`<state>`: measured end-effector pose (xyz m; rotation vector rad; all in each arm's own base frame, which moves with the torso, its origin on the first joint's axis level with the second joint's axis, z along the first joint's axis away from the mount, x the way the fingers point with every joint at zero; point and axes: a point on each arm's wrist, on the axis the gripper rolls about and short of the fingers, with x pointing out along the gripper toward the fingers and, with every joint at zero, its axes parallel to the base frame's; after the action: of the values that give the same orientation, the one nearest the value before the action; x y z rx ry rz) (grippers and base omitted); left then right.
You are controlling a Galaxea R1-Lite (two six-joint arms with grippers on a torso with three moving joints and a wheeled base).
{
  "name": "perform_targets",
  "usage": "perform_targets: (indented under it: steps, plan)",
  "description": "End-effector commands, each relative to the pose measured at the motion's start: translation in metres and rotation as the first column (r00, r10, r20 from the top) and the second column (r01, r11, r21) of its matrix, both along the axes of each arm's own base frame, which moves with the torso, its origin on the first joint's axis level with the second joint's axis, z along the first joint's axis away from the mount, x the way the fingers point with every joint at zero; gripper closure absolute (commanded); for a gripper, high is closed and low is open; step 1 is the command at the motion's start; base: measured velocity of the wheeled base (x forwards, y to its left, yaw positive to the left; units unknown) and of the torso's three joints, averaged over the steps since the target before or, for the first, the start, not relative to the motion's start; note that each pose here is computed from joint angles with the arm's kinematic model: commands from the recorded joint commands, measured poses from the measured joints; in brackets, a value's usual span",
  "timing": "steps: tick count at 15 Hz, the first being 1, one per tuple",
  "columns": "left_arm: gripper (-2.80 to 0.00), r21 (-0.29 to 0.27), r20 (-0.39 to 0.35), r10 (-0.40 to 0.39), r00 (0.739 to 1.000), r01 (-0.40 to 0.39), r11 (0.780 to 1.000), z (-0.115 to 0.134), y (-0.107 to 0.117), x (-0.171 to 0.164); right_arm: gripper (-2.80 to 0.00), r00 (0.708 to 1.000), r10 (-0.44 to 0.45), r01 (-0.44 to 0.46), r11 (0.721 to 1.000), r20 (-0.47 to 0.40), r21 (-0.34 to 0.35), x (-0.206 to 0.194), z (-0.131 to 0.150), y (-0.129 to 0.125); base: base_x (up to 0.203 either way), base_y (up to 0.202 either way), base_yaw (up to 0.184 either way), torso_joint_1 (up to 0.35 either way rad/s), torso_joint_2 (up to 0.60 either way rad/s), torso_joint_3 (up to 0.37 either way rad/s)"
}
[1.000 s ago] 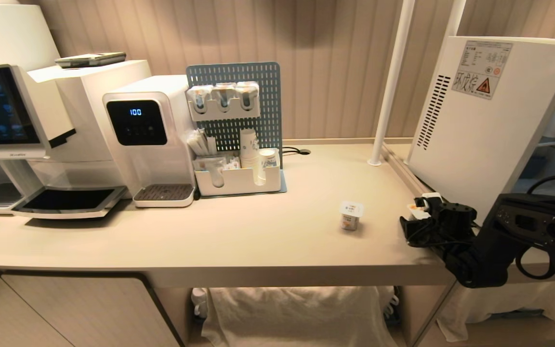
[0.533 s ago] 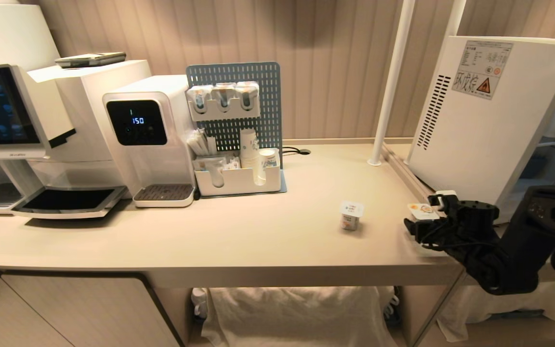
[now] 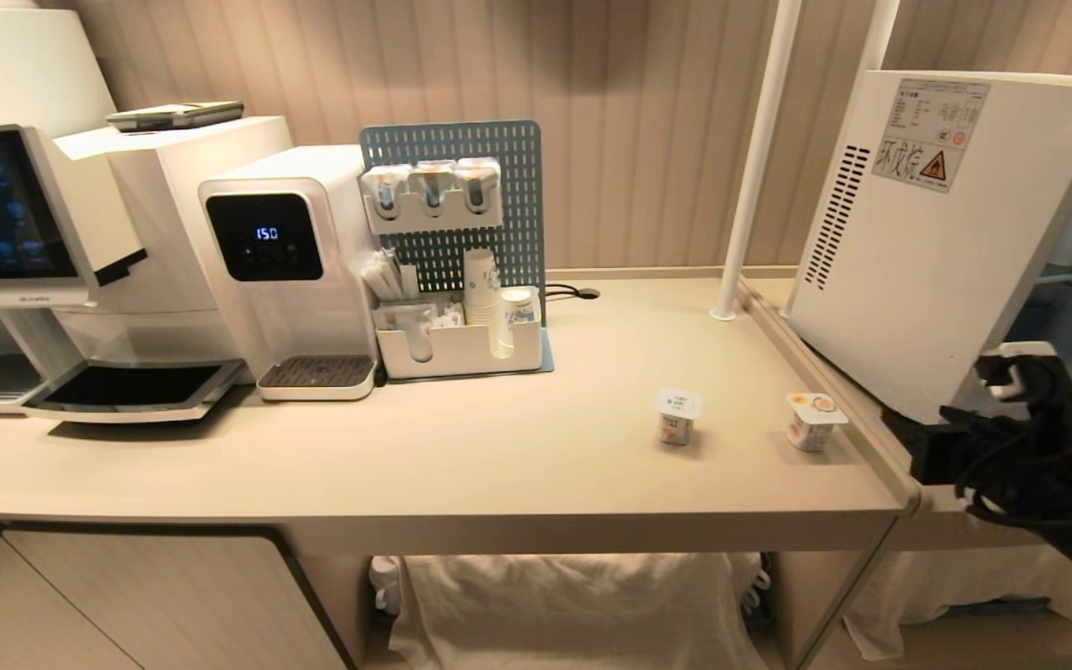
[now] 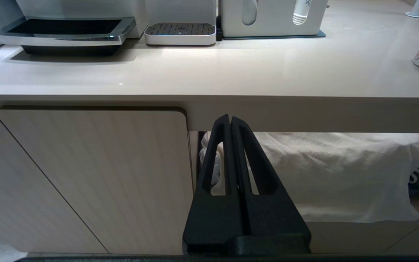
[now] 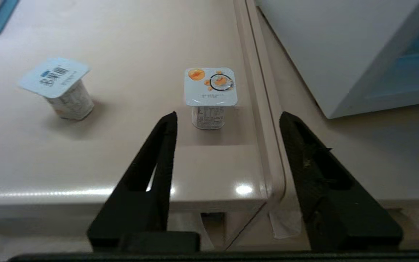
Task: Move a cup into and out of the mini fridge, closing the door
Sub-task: Close the freezer door
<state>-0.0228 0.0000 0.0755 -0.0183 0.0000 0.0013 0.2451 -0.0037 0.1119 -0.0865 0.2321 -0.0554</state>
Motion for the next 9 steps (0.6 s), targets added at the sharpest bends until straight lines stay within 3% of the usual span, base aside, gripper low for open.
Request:
perform_targets:
  steps: [1, 4, 6, 7, 8, 9]
  plan:
    - [0.0, 0.0, -0.002, 0.0, 1.0, 0.0, 1.0, 0.0, 0.0, 0.0, 0.0, 0.989, 0.0, 0.0, 1.0, 0.148, -0.002, -0.051, 0.038, 0.0, 0.0, 0.0, 0.0, 0.0, 0.0, 0.0]
    - [0.0, 0.0, -0.002, 0.0, 1.0, 0.0, 1.0, 0.0, 0.0, 0.0, 0.0, 0.978, 0.0, 0.001, 1.0, 0.209, -0.002, -0.114, 0.06, 0.001, 0.0, 0.0, 0.0, 0.0, 0.0, 0.0]
    - [0.0, 0.0, -0.002, 0.0, 1.0, 0.0, 1.0, 0.0, 0.0, 0.0, 0.0, 0.98, -0.02, 0.02, 1.0, 0.2, 0.003, -0.154, 0.07, 0.001, 0.0, 0.0, 0.0, 0.0, 0.0, 0.0]
    - [0.0, 0.0, -0.002, 0.0, 1.0, 0.0, 1.0, 0.0, 0.0, 0.0, 0.0, 0.987, -0.072, 0.07, 0.997, 0.146, 0.018, -0.172, 0.076, 0.0, 0.0, 0.0, 0.0, 0.0, 0.0, 0.0]
    - [0.0, 0.0, -0.002, 0.0, 1.0, 0.0, 1.0, 0.0, 0.0, 0.0, 0.0, 0.973, -0.176, 0.17, 0.984, 0.149, 0.05, -0.188, 0.096, -0.002, 0.0, 0.0, 0.0, 0.0, 0.0, 0.0]
    - [0.0, 0.0, -0.002, 0.0, 1.0, 0.0, 1.0, 0.0, 0.0, 0.0, 0.0, 0.923, -0.339, 0.328, 0.94, 0.184, 0.09, -0.2, 0.115, -0.006, 0.0, 0.0, 0.0, 0.0, 0.0, 0.0]
